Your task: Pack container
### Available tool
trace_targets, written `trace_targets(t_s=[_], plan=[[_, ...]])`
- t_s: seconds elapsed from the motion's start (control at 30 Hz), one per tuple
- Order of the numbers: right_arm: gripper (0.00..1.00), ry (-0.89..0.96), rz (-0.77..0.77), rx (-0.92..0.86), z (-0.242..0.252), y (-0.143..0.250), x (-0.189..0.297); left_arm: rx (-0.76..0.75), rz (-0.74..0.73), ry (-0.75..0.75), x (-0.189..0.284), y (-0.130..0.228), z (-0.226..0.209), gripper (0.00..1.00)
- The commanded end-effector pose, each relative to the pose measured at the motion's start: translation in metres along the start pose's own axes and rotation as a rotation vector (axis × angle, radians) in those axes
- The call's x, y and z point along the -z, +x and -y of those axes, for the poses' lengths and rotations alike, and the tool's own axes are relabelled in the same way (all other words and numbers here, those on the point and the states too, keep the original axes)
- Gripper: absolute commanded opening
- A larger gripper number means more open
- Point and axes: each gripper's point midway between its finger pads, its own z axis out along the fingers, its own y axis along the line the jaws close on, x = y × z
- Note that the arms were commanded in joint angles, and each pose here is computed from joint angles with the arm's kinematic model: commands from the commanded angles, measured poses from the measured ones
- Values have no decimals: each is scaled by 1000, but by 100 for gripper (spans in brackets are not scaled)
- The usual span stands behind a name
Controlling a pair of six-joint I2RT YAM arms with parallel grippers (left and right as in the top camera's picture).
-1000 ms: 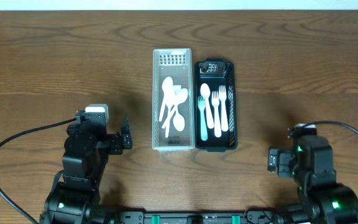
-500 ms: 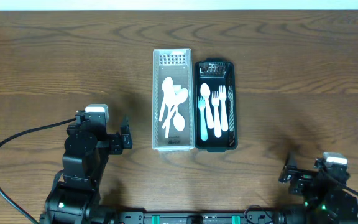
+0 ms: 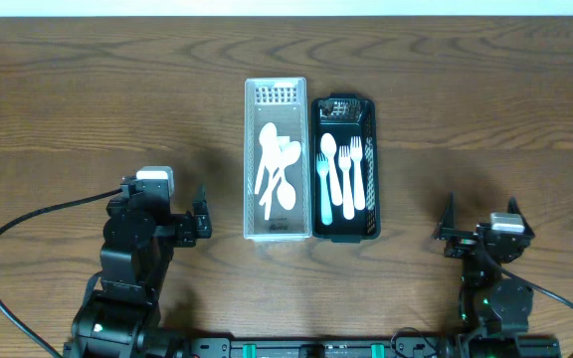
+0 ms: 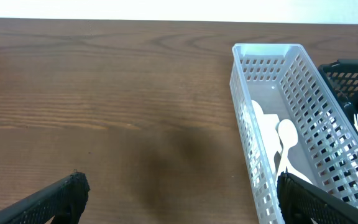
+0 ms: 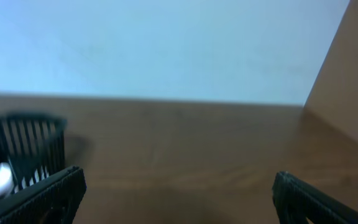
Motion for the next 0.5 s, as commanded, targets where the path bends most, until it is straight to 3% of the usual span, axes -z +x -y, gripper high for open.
trace_targets(t_s=[0.0,0.47], plan=[[99,1,-23,38,0,7,0,-1,6,-11,1,-2,-1,98],[99,-3,-25,38,0,8,0,-1,6,-11,1,-2,-1,98]])
